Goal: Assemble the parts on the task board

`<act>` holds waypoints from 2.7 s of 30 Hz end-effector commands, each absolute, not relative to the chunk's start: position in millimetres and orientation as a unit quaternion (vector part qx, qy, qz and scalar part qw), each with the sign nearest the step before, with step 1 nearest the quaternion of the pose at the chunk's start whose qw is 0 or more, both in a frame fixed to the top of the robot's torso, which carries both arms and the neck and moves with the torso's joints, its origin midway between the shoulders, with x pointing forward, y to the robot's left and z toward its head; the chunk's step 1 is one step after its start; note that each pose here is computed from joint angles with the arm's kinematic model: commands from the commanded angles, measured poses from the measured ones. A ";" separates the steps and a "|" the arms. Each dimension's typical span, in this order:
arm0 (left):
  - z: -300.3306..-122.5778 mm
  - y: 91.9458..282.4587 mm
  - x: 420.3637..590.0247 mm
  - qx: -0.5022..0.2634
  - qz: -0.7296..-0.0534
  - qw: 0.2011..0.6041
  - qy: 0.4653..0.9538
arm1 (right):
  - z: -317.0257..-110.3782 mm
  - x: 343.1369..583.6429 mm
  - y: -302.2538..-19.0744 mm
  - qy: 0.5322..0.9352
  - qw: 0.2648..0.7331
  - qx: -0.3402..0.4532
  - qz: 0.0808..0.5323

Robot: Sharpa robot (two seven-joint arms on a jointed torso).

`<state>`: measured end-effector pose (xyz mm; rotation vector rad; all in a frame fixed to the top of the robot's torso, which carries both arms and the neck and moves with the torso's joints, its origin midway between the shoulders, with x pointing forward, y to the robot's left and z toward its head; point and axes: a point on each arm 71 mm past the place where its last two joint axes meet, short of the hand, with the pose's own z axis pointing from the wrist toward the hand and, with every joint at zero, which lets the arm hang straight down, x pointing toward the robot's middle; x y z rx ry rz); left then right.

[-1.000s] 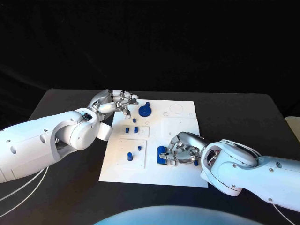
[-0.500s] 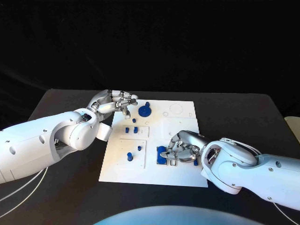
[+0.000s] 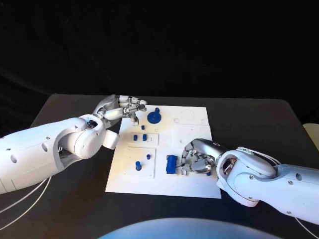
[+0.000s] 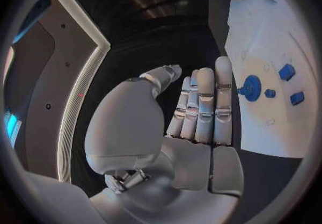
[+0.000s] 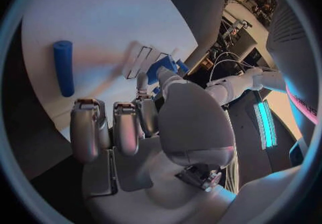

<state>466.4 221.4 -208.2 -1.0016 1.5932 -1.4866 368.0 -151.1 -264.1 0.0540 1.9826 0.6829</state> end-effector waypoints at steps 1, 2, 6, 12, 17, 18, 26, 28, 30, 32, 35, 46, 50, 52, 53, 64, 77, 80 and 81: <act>-207.6 219.5 465.7 -0.387 -0.583 0.357 0.618 | -262.1 366.7 -149.0 0.815 0.503 0.010 0.288; -207.6 219.5 465.7 -0.387 -0.583 0.357 0.618 | -261.6 366.4 -148.6 0.814 0.503 0.011 0.291; -207.7 219.6 465.7 -0.387 -0.583 0.357 0.618 | -259.3 364.9 -146.8 0.807 0.505 0.010 0.306; -207.8 219.7 465.7 -0.387 -0.583 0.357 0.619 | -257.6 362.0 -145.6 0.805 0.499 0.007 0.321; -208.0 219.7 465.7 -0.387 -0.583 0.357 0.619 | -255.5 358.8 -144.0 0.804 0.493 0.009 0.332; -208.0 219.7 465.7 -0.387 -0.583 0.357 0.619 | -255.0 358.0 -144.0 0.804 0.492 0.010 0.334; -208.2 220.2 465.6 -0.388 -0.582 0.357 0.619 | -251.8 353.2 -145.3 0.803 0.486 0.012 0.344; -208.3 220.1 465.6 -0.388 -0.582 0.357 0.619 | -251.8 352.8 -144.8 0.804 0.484 0.011 0.345; -208.3 220.1 465.6 -0.388 -0.582 0.356 0.619 | -252.1 352.7 -144.5 0.805 0.482 0.010 0.345; -208.4 220.1 465.6 -0.388 -0.582 0.356 0.619 | -253.4 353.6 -144.0 0.808 0.480 0.009 0.342; -208.5 220.0 465.6 -0.388 -0.582 0.356 0.619 | -255.6 356.1 -143.6 0.810 0.480 0.006 0.337; -208.5 219.9 465.4 -0.388 -0.582 0.355 0.620 | -259.7 364.2 -141.7 0.807 0.497 -0.004 0.318; -208.6 219.8 465.2 -0.388 -0.582 0.354 0.621 | -259.1 366.2 -142.9 0.802 0.509 -0.003 0.313; -208.6 219.9 465.2 -0.388 -0.582 0.354 0.621 | -259.1 366.7 -143.6 0.801 0.512 -0.004 0.311; -208.7 219.9 465.2 -0.388 -0.582 0.354 0.621 | -259.2 366.9 -144.0 0.801 0.512 -0.004 0.310; -208.8 220.4 465.1 -0.388 -0.581 0.354 0.622 | -261.9 364.4 -145.2 0.814 0.494 -0.023 0.306; -208.7 221.2 464.9 -0.388 -0.581 0.354 0.622 | -263.4 363.2 -145.5 0.820 0.484 -0.030 0.303; -208.7 221.2 464.9 -0.388 -0.581 0.354 0.622 | -263.3 364.0 -145.0 0.819 0.487 -0.028 0.303; -208.7 221.2 464.9 -0.388 -0.581 0.354 0.622 | -263.4 364.3 -144.9 0.818 0.488 -0.027 0.302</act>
